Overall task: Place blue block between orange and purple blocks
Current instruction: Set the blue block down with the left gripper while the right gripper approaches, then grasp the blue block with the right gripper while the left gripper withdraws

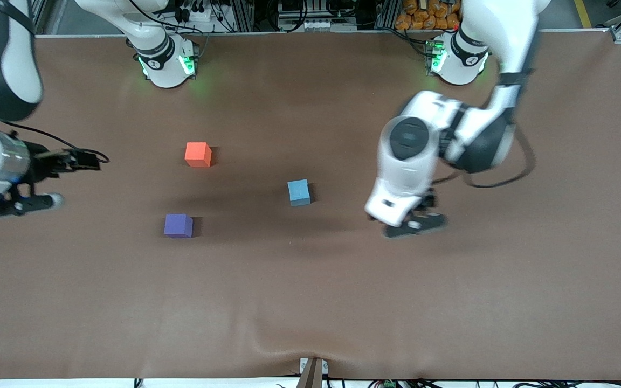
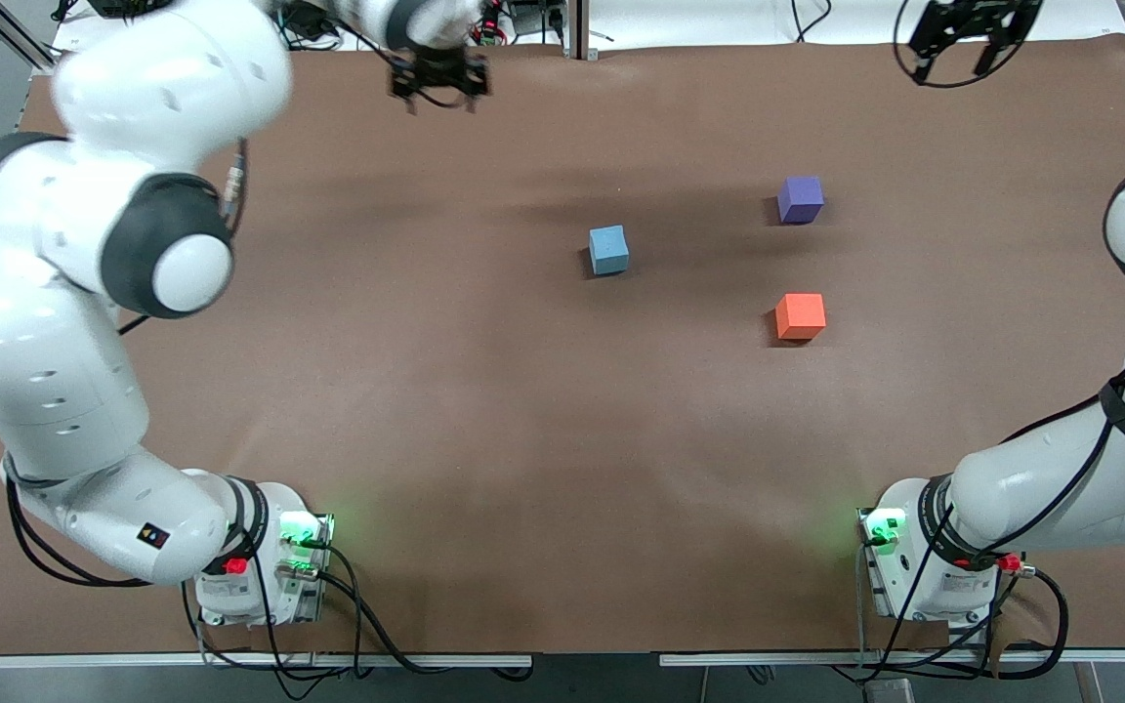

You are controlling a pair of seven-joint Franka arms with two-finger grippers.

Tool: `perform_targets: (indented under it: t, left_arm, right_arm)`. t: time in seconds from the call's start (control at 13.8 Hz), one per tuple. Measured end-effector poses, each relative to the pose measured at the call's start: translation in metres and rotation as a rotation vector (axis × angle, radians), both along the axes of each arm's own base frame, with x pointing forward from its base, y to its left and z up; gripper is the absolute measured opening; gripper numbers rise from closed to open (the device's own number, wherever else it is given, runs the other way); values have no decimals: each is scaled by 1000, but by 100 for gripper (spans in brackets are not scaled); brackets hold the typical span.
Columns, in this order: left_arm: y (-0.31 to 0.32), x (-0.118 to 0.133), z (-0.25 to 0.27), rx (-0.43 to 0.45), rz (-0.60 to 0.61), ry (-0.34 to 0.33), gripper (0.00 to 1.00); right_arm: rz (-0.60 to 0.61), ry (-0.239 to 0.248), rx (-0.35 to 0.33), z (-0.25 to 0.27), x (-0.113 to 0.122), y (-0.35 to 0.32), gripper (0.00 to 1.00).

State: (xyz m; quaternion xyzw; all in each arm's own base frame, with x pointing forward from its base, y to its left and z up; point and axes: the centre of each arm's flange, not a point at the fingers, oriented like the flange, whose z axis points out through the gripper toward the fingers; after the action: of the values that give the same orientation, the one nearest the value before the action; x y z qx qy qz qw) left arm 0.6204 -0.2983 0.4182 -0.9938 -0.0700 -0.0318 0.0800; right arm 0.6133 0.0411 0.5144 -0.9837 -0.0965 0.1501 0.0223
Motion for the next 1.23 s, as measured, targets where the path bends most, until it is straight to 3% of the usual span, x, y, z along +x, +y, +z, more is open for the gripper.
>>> perform_targets:
  t: [0.14,0.36,0.58,0.87,1.09,1.23]
  left_arm:
    - [77,10,33,-26,-33,43,100]
    - [174,3,75,-52,-110,118,100]
    - [212,-17,111,-60,-185,162,100]
    - [265,-35,150,-67,-280,173,100]
    - [322,-55,171,-81,-303,204,100]
    - [316,-66,178,-84,-307,209,100]
  right_arm:
    - [27,-38,50,-11,7,42,100]
    - [-96,-44,117,-46,9,100,100]
    - [-188,-65,87,-74,-6,192,100]
    - [-209,-121,78,-135,-40,319,100]
    - [-211,-149,80,-202,-48,362,100]
    - [-197,-170,84,-234,-52,378,100]
